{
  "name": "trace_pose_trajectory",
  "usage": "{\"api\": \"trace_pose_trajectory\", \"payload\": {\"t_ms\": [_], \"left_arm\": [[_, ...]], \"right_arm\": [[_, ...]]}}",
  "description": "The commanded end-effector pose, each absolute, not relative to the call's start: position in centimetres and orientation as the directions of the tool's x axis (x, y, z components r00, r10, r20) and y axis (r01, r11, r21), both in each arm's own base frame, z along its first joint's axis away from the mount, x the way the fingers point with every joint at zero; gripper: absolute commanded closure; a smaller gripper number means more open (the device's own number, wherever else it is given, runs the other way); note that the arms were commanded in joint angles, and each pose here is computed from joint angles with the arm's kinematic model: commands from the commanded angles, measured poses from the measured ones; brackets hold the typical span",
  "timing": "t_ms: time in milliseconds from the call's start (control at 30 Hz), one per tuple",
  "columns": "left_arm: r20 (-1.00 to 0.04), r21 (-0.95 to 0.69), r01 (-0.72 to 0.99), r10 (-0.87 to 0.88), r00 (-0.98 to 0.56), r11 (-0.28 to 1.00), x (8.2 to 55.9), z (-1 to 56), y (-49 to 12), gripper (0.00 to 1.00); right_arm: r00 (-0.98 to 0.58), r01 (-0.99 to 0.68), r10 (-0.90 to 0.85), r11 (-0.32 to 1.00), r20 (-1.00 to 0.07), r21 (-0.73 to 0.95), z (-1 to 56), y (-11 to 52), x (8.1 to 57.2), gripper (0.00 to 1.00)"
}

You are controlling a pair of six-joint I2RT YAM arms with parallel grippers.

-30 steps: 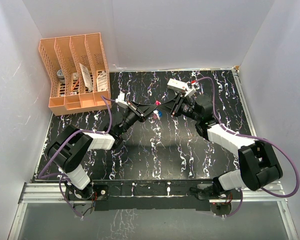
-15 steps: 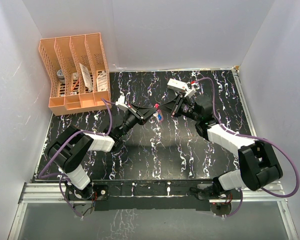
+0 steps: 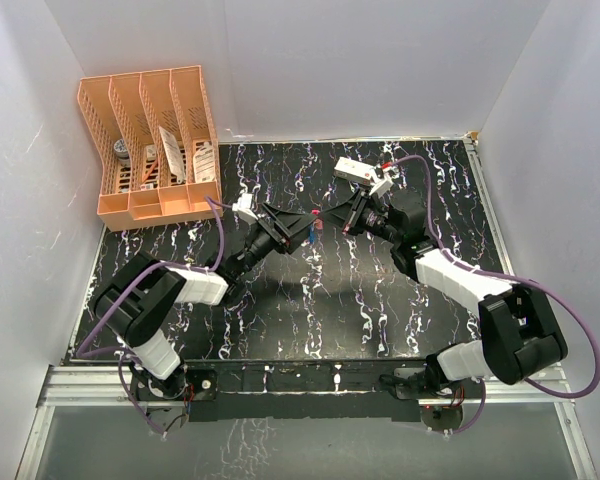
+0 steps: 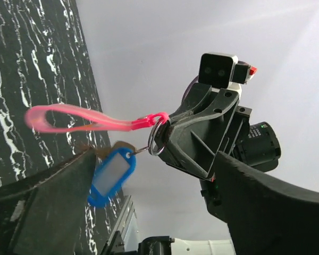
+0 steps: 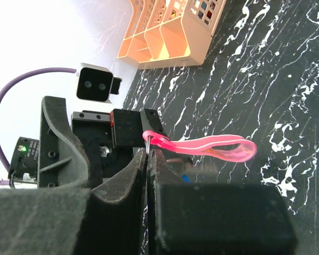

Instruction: Put the keys on the keyring

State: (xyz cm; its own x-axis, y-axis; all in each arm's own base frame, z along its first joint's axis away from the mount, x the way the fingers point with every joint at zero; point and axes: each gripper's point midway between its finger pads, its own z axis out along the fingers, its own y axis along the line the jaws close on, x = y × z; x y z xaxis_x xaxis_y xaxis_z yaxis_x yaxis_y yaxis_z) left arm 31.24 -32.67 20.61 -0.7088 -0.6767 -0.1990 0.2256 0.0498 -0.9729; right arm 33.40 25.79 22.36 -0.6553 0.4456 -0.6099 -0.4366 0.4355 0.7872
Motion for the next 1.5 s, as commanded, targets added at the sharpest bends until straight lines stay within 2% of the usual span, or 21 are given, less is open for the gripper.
{"api": "trace_pose_trajectory", "payload": {"t_ms": [0,133,233,433,667,900,1067,1267,1467], "left_arm": [[-0.315,-0.927,0.368,-0.694,-0.648,0.078,31.1,24.1,-30.4,0.03],[-0.445,-0.876,0.442,-0.678,-0.585,0.193,30.7,24.9,-28.9,0.02],[-0.554,-0.826,0.471,-0.602,-0.575,0.310,30.3,23.2,-29.0,0.02],[-0.737,-0.675,0.576,-0.449,-0.505,0.461,29.1,21.6,-28.4,0.04],[-0.867,-0.490,0.647,-0.251,-0.430,0.584,28.5,18.5,-28.3,0.04],[-0.954,-0.300,0.784,-0.175,-0.244,0.544,27.3,18.9,-29.1,0.02],[-0.968,-0.155,0.851,-0.250,-0.028,0.501,25.6,20.7,-28.4,0.02],[-0.967,-0.106,0.866,-0.255,0.025,0.488,25.5,21.1,-28.7,0.01],[-0.965,0.018,0.907,-0.230,0.126,0.420,25.1,21.5,-30.0,0.02]], "right_arm": [[-0.566,-0.502,0.464,0.461,-0.681,0.732,25.6,24.8,34.0,1.00],[-0.572,-0.508,0.458,0.453,-0.680,0.732,25.3,24.6,33.7,1.00],[-0.587,-0.512,0.445,0.443,-0.676,0.736,25.0,24.7,33.5,1.00],[-0.603,-0.545,0.395,0.431,-0.693,0.719,24.5,25.2,32.9,1.00],[-0.610,-0.568,0.371,0.412,-0.700,0.713,25.1,25.4,32.4,1.00],[-0.620,-0.576,0.356,0.398,-0.699,0.714,25.3,25.5,31.7,1.00],[-0.637,-0.584,0.337,0.376,-0.693,0.720,25.2,25.7,31.2,1.00],[-0.650,-0.585,0.329,0.359,-0.686,0.727,25.1,25.9,30.8,1.00],[-0.658,-0.589,0.319,0.348,-0.682,0.730,25.1,26.0,30.5,1.00]]}}
